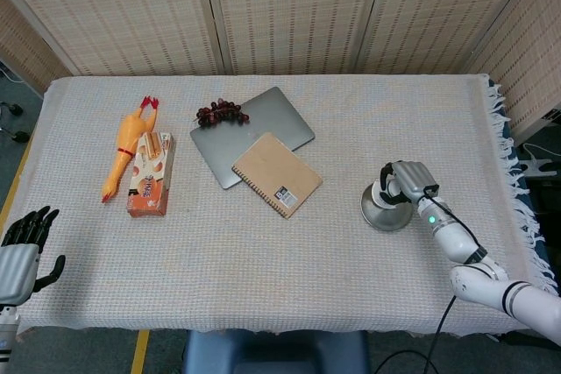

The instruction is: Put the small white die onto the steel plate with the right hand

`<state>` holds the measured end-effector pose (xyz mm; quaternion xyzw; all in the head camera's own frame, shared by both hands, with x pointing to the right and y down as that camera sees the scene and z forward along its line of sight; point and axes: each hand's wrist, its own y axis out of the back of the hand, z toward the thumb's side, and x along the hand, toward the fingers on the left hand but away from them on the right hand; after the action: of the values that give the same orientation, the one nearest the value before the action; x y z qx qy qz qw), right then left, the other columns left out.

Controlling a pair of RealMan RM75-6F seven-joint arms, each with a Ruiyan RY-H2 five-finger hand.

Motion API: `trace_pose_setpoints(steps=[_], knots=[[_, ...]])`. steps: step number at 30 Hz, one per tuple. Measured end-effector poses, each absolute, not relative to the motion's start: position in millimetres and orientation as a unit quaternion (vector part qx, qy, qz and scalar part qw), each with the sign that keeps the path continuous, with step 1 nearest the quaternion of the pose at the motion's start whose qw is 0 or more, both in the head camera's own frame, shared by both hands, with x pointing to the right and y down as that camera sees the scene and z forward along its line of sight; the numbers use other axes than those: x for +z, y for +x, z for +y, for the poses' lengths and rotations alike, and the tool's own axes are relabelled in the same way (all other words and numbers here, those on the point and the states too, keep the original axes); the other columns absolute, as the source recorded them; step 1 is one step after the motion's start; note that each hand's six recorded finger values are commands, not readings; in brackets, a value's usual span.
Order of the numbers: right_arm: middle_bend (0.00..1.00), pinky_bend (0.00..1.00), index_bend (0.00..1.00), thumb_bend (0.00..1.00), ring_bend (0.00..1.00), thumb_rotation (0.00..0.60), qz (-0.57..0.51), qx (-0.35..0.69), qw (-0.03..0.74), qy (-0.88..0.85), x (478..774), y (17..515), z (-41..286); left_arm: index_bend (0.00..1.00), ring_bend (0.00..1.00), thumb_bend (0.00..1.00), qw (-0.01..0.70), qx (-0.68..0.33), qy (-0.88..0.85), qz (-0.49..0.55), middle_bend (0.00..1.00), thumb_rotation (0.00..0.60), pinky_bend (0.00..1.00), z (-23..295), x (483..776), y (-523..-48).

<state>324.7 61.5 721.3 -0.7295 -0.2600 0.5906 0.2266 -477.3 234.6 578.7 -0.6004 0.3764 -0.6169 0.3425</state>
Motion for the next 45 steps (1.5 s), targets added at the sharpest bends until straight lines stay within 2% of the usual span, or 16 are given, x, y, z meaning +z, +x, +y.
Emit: trace_pose_setpoints(steps=[11, 23, 29, 36, 45], knots=[[0.38, 0.49, 0.62, 0.27, 0.30, 0.600, -0.199, 0.601, 0.169, -0.755, 702.7, 331.6, 87.4, 0.00, 0.00, 0.42, 0.344, -0.615, -0.603, 0.374, 0.00, 0.600, 0.11, 235.1, 579.0, -475.3], [0.38, 0.49, 0.62, 0.27, 0.30, 0.600, -0.219, 0.610, 0.251, -0.719, 720.2, 326.4, 58.0, 0.00, 0.00, 0.41, 0.343, -0.616, -0.603, 0.373, 0.00, 0.600, 0.12, 235.6, 579.8, -475.0], [0.38, 0.49, 0.62, 0.27, 0.30, 0.600, -0.218, 0.608, 0.238, -0.726, 717.0, 322.3, 63.1, 0.00, 0.00, 0.42, 0.345, -0.614, -0.602, 0.376, 0.00, 0.600, 0.12, 236.5, 577.0, -474.7], [0.38, 0.49, 0.62, 0.27, 0.30, 0.600, -0.171, 0.614, 0.197, -0.745, 707.8, 326.8, 91.1, 0.00, 0.00, 0.42, 0.344, -0.615, -0.605, 0.372, 0.00, 0.600, 0.12, 236.4, 579.5, -473.4], [0.38, 0.50, 0.62, 0.27, 0.30, 0.600, -0.205, 0.612, 0.220, -0.731, 712.8, 327.9, 71.1, 0.00, 0.00, 0.41, 0.344, -0.617, -0.603, 0.371, 0.00, 0.600, 0.12, 235.9, 580.4, -474.5]])
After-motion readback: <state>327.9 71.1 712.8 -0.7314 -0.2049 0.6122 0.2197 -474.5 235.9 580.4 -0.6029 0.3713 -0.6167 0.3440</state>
